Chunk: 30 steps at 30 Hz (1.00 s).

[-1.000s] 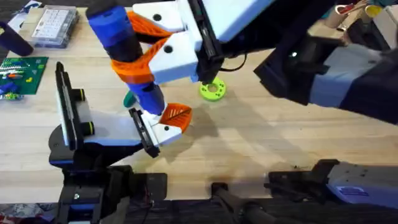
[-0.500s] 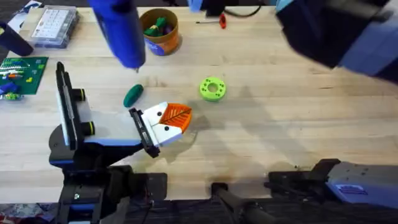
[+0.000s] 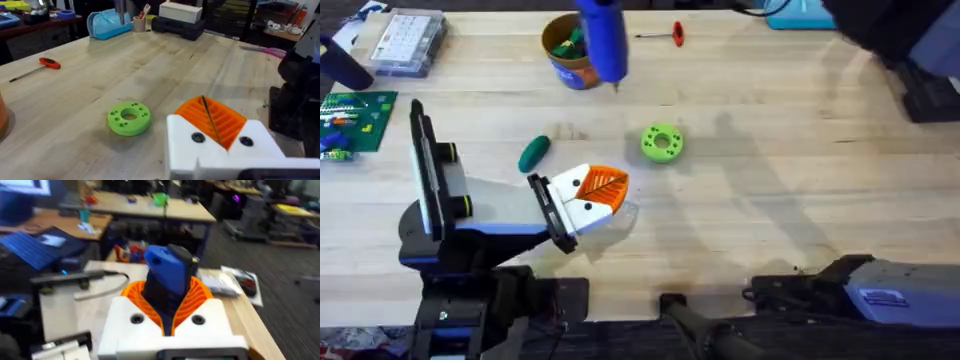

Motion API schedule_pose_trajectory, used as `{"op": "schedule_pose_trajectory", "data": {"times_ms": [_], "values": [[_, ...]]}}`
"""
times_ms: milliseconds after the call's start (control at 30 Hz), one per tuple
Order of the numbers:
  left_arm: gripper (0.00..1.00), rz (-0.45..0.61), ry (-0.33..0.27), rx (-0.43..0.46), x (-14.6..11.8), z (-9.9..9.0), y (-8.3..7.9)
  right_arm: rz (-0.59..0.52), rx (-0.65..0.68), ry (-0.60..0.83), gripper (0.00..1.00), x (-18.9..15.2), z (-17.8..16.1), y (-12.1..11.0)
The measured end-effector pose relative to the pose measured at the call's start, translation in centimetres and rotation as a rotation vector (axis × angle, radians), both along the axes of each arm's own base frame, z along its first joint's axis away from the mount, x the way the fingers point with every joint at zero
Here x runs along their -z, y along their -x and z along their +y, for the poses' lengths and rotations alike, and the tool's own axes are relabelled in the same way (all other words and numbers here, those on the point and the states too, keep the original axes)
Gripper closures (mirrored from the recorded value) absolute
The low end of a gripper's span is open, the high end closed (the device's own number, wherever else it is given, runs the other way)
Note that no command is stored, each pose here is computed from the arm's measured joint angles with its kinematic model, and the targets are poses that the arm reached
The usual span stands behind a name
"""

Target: Pick up the gripper from the table and insert it into the empty holder that is missing its gripper. Then pick up a screw, insert it into the mounting hole, and use the screwdriver to tighten it. Finally, clean up the table by picking up the vegetable and placing it into the bucket.

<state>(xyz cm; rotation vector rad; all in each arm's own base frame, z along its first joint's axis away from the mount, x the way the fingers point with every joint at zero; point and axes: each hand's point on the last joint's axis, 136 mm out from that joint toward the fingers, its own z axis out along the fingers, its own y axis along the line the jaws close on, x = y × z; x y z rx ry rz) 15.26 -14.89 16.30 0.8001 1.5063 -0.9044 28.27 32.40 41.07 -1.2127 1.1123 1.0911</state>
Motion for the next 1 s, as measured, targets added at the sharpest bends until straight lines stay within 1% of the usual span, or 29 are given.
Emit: {"op": "schedule_pose_trajectory", "data": {"times_ms": [167, 200, 333, 500, 600, 733, 900, 1000], "values": [[0.986, 0.000, 0.000, 0.000, 0.0, 0.0, 0.0, 0.009, 0.109, 0.095, 0.948, 2.8, -1.8, -2.6], [0.986, 0.000, 0.000, 0.000, 0.0, 0.0, 0.0, -0.036, 0.251, 0.222, 0.947, 5.9, -3.3, -5.2], [0.986, 0.000, 0.000, 0.000, 0.0, 0.0, 0.0, -0.181, 0.363, 0.391, 0.948, 9.4, -4.6, -7.8], [0.986, 0.000, 0.000, 0.000, 0.0, 0.0, 0.0, -0.329, 0.479, 0.646, 0.948, 15.6, -6.4, -12.6], [0.986, 0.000, 0.000, 0.000, 0.0, 0.0, 0.0, -0.367, 0.511, 0.813, 0.949, 20.4, -8.1, -15.3], [0.986, 0.000, 0.000, 0.000, 0.0, 0.0, 0.0, -0.376, 0.527, 0.995, 0.947, 26.4, -10.7, -17.9], [0.986, 0.000, 0.000, 0.000, 0.0, 0.0, 0.0, -0.412, 0.541, 1.160, 0.948, 31.9, -13.9, -20.6], [0.986, 0.000, 0.000, 0.000, 0.0, 0.0, 0.0, -0.458, 0.517, 1.246, 0.948, 34.6, -15.4, -21.6]]}}
